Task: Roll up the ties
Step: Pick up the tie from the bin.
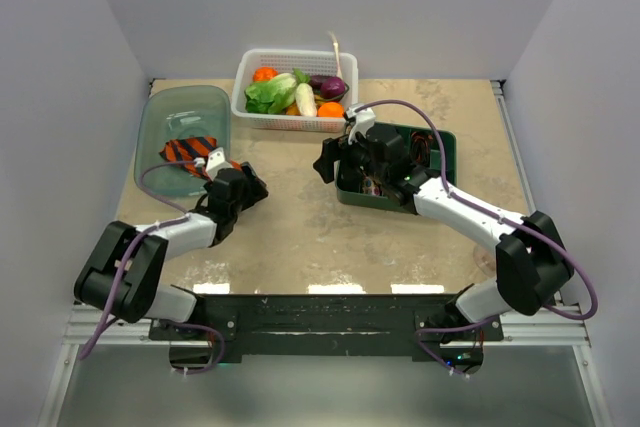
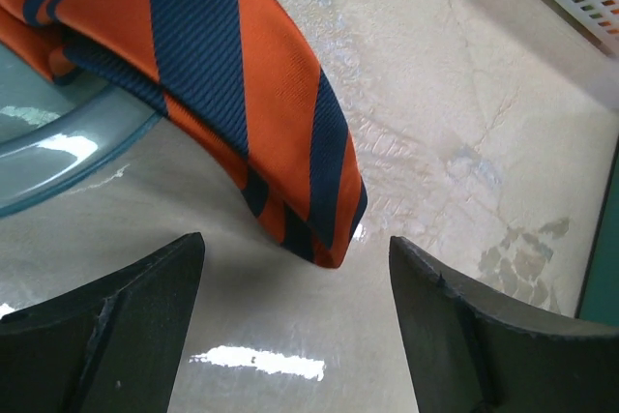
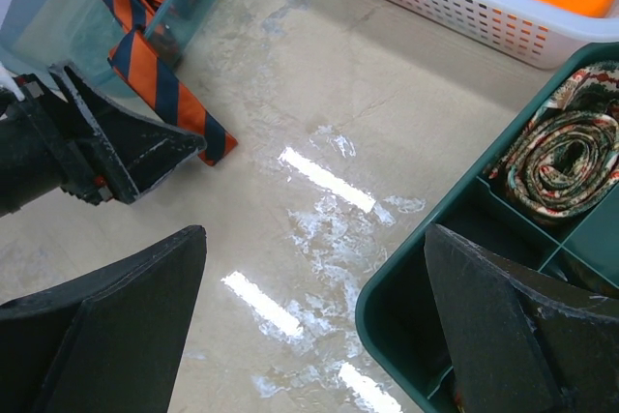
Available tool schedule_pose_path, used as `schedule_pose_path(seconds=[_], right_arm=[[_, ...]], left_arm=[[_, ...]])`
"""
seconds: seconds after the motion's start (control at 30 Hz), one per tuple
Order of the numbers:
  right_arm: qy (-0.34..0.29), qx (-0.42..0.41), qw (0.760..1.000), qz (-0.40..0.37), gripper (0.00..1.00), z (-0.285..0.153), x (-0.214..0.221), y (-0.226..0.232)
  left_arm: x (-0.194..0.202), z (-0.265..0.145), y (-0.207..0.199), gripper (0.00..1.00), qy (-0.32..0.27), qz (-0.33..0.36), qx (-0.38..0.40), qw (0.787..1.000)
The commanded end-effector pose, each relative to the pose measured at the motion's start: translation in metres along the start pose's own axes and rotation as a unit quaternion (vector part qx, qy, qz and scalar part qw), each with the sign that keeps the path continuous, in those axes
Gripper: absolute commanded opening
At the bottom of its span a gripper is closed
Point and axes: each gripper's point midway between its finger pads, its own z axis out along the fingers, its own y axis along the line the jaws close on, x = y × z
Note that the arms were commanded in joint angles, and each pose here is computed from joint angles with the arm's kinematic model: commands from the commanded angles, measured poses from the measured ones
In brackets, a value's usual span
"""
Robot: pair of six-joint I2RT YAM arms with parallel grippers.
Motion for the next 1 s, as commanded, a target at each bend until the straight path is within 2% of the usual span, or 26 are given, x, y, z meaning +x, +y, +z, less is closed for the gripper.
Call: schedule_pose_path(seconds=[0.0,0.07,0.17,0.27,0.3,0.5,0.7,0.83,0.97], right_arm=[[-0.013,0.000,1.000,-0.014,0.99,0.000,-0.005,0.001],[-0.011,0.001,1.000,-0.015,0.99,0.001,-0.005,0.001],[-0.009,0.002,1.000,-0.017,0.99,0.003,-0.005,0.000],[-0.006,0.002,1.000,-0.017,0.99,0.004,-0.003,0.000],[-0.005,0.003,1.000,-0.017,0.99,0.004,-0.003,-0.001],[-0.001,0.001,1.000,-0.018,0.99,0.006,-0.001,-0.001],[0.001,-0.010,1.000,-0.015,0.99,0.009,-0.005,0.004],[0.001,-0.020,1.000,-0.005,0.99,0.012,-0.010,0.009],[-0.010,-0.035,0.999,0.015,0.99,0.013,-0.026,0.018]], left_arm=[[-0.025,0.013,-0.022,0.81,-0.049,-0.030,0.021,0.998],[-0.024,0.019,-0.028,0.78,-0.052,-0.033,0.035,0.997],[-0.022,0.027,-0.029,0.65,-0.050,-0.038,0.032,0.997],[-0.020,0.033,-0.028,0.49,-0.052,-0.041,0.026,0.997],[-0.021,0.035,-0.027,0.41,-0.054,-0.044,0.022,0.997],[-0.020,0.036,-0.024,0.14,-0.055,-0.036,0.017,0.998],[-0.027,0.025,-0.041,0.02,-0.060,-0.016,0.066,0.996],[-0.038,0.007,-0.069,0.01,-0.061,0.015,0.136,0.989],[-0.040,-0.016,-0.102,0.00,-0.037,0.062,0.219,0.973]])
